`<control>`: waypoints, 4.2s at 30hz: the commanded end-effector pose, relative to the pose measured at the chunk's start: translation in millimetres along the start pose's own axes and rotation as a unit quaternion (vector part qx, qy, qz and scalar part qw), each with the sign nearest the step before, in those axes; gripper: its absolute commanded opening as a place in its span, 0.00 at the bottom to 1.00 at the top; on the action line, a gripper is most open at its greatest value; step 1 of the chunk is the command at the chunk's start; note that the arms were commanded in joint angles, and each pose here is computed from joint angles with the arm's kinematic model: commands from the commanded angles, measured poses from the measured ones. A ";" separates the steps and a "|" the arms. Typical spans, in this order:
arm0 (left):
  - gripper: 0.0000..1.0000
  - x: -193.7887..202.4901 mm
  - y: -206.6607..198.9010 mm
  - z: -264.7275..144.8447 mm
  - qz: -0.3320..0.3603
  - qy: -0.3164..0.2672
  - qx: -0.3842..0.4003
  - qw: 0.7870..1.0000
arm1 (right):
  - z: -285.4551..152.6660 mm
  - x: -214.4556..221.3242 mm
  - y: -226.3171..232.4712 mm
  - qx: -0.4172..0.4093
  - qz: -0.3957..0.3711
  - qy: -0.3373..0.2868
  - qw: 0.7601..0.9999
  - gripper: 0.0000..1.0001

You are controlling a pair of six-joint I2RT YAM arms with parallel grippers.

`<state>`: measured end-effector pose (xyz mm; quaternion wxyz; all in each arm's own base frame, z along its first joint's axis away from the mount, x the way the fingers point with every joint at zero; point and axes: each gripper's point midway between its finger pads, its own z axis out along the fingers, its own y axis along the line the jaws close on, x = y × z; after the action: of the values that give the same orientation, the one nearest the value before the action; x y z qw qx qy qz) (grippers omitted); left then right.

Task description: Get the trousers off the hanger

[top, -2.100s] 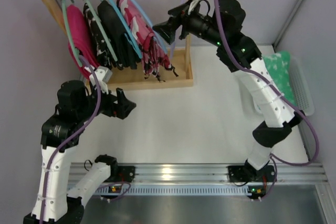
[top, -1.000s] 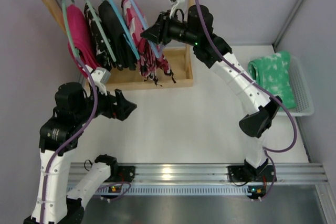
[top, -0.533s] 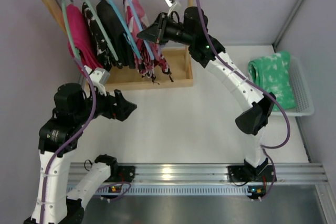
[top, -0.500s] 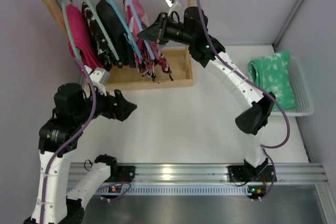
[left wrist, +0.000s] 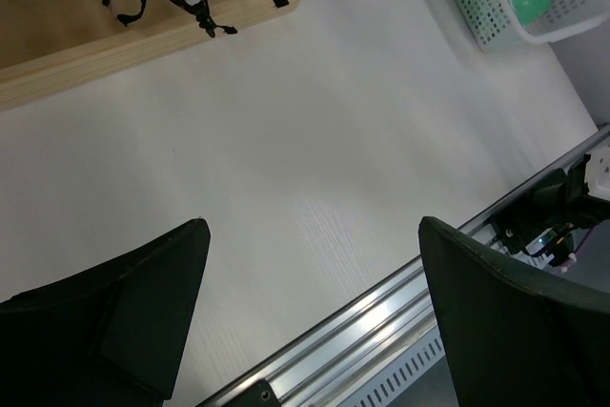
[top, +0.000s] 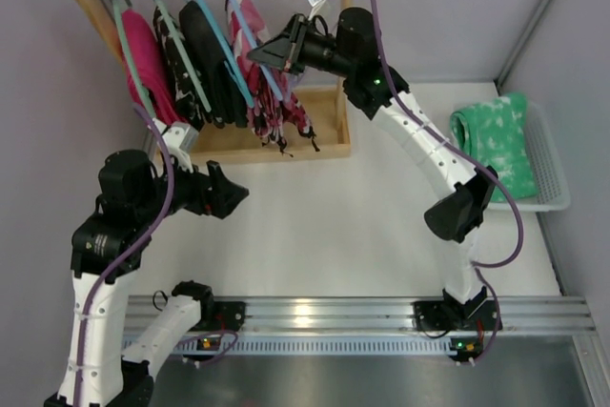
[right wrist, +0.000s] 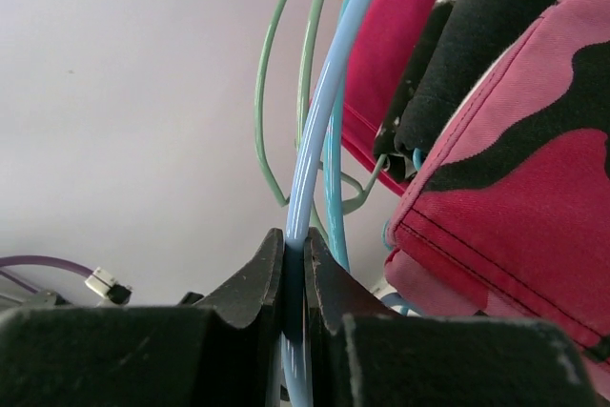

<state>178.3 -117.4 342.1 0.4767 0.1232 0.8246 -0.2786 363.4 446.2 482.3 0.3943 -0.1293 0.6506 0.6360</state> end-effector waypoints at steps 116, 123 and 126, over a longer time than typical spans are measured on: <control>0.00 -358.4 -106.5 61.2 -0.195 -0.369 0.306 0.856 | -82.5 -78.5 86.8 -0.090 -0.187 -0.131 0.969 0.99; 0.00 -364.8 -115.8 42.9 -0.168 -0.391 0.308 0.851 | -89.8 -80.2 87.2 -0.084 -0.199 -0.133 0.967 0.99; 0.00 -357.3 -116.7 39.8 -0.170 -0.384 0.308 0.854 | -96.6 -82.7 91.8 -0.082 -0.210 -0.137 0.965 0.99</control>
<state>418.9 -238.1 545.6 0.5021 -0.1152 0.6241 -0.5874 347.1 371.2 548.7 0.5400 -0.1872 0.5474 0.6114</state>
